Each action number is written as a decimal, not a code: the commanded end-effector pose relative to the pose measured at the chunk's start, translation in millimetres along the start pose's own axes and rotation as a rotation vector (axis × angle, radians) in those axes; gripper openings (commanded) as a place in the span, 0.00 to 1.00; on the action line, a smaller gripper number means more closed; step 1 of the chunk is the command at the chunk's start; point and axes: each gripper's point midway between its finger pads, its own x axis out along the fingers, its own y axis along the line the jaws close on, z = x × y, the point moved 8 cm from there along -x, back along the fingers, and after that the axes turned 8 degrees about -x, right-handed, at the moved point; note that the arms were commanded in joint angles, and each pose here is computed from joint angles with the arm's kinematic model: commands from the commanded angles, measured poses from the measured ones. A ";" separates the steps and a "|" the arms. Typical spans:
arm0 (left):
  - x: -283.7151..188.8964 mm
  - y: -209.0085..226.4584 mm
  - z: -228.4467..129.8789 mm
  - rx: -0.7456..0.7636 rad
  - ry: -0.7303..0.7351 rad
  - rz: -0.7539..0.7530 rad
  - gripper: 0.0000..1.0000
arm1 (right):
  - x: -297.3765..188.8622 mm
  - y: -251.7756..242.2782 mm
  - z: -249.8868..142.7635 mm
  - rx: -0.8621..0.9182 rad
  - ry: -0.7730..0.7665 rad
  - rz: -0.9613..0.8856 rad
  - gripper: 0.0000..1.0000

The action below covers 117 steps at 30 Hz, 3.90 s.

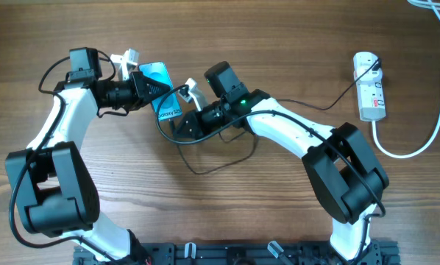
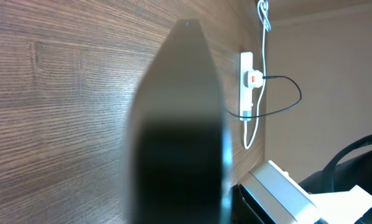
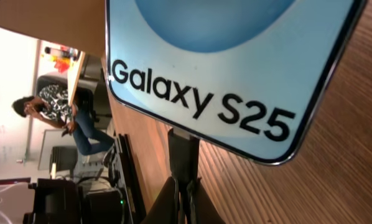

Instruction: Plug charger to phone and switch on socket

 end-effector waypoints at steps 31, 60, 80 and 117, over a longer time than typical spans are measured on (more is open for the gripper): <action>-0.5 -4.6 -8.0 -0.100 0.030 -0.018 0.04 | -39.0 -3.4 56.1 -0.110 -0.271 -0.010 0.04; 18.8 -16.2 7.0 0.000 -0.050 0.036 0.04 | -75.5 23.3 17.5 0.016 -0.099 -0.173 0.73; 41.1 -29.9 -11.3 0.011 0.042 0.022 0.04 | -31.2 18.0 -20.5 0.135 -0.014 -0.408 0.52; 40.0 -44.7 -15.1 0.035 0.103 -0.127 0.04 | -23.4 25.5 -27.3 0.186 0.041 -0.264 0.04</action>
